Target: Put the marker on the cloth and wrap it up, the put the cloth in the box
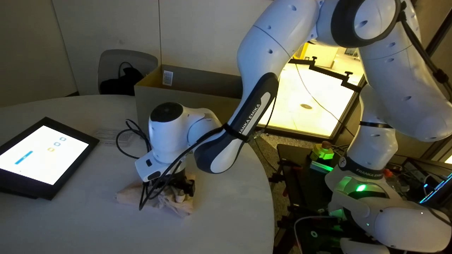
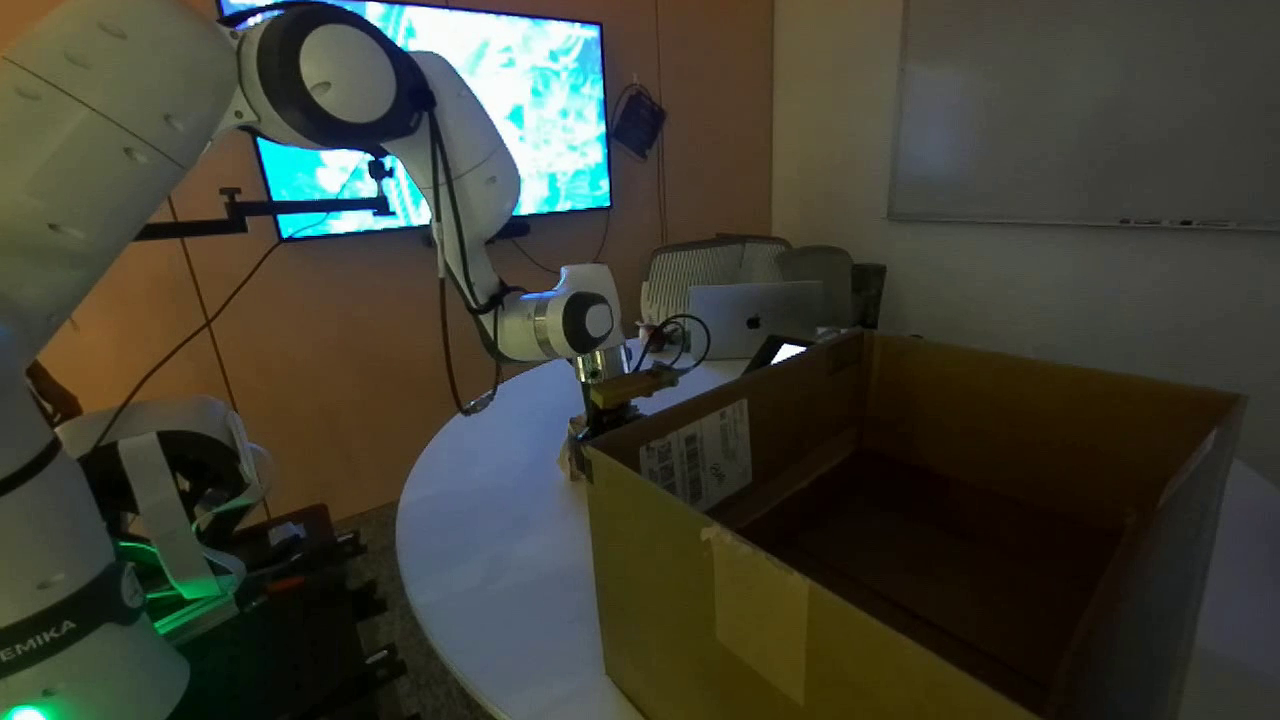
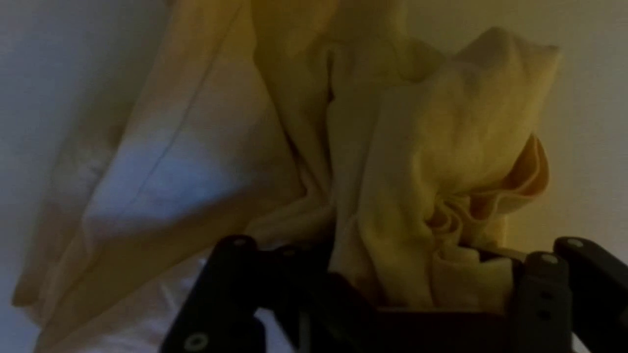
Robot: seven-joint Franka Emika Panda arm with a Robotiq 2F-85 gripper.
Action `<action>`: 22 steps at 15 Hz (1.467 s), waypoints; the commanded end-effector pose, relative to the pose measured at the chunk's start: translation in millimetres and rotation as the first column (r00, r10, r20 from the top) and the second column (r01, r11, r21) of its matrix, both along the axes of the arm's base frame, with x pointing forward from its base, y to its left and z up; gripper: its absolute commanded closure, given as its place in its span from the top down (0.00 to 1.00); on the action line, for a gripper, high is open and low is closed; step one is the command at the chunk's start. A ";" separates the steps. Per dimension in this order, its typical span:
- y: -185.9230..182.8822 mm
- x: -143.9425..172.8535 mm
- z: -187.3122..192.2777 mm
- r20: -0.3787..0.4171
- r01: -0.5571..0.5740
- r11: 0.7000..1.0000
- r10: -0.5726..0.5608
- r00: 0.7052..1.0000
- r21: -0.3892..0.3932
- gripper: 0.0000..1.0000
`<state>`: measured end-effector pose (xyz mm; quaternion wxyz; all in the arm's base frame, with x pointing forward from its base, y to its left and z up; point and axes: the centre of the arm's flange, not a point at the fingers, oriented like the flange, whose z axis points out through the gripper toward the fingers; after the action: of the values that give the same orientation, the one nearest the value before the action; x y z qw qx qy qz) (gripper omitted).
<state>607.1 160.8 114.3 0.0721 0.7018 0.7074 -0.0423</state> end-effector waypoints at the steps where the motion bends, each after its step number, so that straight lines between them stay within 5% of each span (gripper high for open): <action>1: -0.2 -23.0 37.2 0.126 0.115 0.993 -0.115 0.985 0.004 0.15; 6: -15.9 -37.1 96.1 0.291 0.304 0.951 -0.305 0.907 0.051 0.13; 12: -47.2 -54.6 182.1 0.433 0.513 0.841 -0.532 0.728 0.172 0.13; 16: -67.7 -61.3 244.1 0.455 0.638 0.715 -0.687 0.566 0.286 0.13; 22: -119.4 -66.6 340.4 0.405 0.794 0.458 -0.865 0.296 0.399 0.13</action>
<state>553.9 63.3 407.4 0.2065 0.9297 0.2570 0.1644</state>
